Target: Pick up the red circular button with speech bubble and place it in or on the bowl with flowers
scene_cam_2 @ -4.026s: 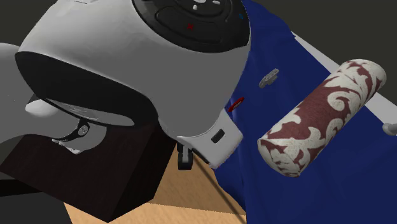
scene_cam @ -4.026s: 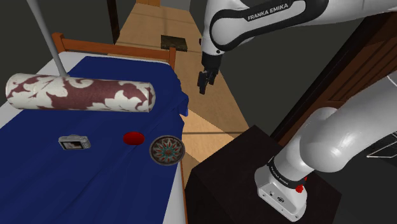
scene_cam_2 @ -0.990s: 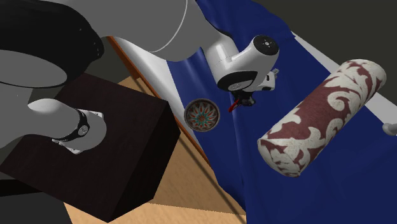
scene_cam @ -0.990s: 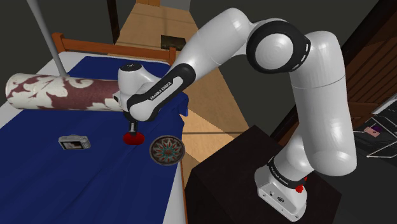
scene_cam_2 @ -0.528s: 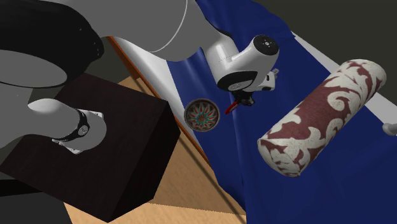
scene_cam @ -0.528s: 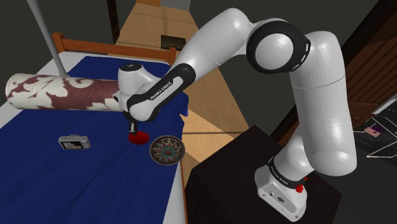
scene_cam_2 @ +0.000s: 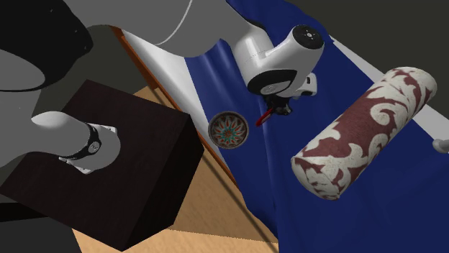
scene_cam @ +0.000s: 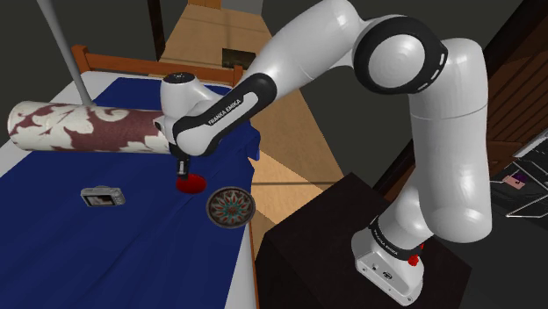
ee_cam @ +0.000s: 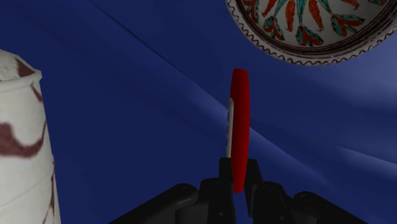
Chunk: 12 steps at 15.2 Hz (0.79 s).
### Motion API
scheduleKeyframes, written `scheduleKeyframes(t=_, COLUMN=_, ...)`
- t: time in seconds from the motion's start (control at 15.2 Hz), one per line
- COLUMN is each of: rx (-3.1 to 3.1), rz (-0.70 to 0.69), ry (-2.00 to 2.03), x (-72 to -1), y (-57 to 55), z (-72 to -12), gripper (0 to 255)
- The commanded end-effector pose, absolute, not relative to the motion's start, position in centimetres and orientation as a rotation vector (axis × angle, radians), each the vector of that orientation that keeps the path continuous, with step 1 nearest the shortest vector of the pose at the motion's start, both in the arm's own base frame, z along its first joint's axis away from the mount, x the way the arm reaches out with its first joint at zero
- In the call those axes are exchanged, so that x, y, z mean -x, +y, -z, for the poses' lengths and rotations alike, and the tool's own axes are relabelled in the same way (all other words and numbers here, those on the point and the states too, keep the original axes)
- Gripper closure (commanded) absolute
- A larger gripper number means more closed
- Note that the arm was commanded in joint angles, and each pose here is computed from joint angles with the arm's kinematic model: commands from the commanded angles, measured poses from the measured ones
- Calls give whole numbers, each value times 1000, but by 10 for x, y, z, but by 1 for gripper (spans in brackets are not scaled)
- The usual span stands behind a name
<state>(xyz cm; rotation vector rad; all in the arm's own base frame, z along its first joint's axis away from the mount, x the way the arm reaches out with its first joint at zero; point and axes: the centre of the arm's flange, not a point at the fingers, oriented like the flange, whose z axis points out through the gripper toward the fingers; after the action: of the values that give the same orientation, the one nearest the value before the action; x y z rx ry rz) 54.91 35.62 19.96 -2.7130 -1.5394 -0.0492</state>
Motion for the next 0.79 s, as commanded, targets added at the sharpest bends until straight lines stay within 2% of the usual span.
scheduleKeyframes(t=0.0, rx=2713, rz=49, ry=-1539, x=-549, y=356, z=-210, gripper=255)
scheduleKeyframes(t=0.73, rx=2713, rz=49, ry=-1539, x=-549, y=356, z=-269, gripper=255)
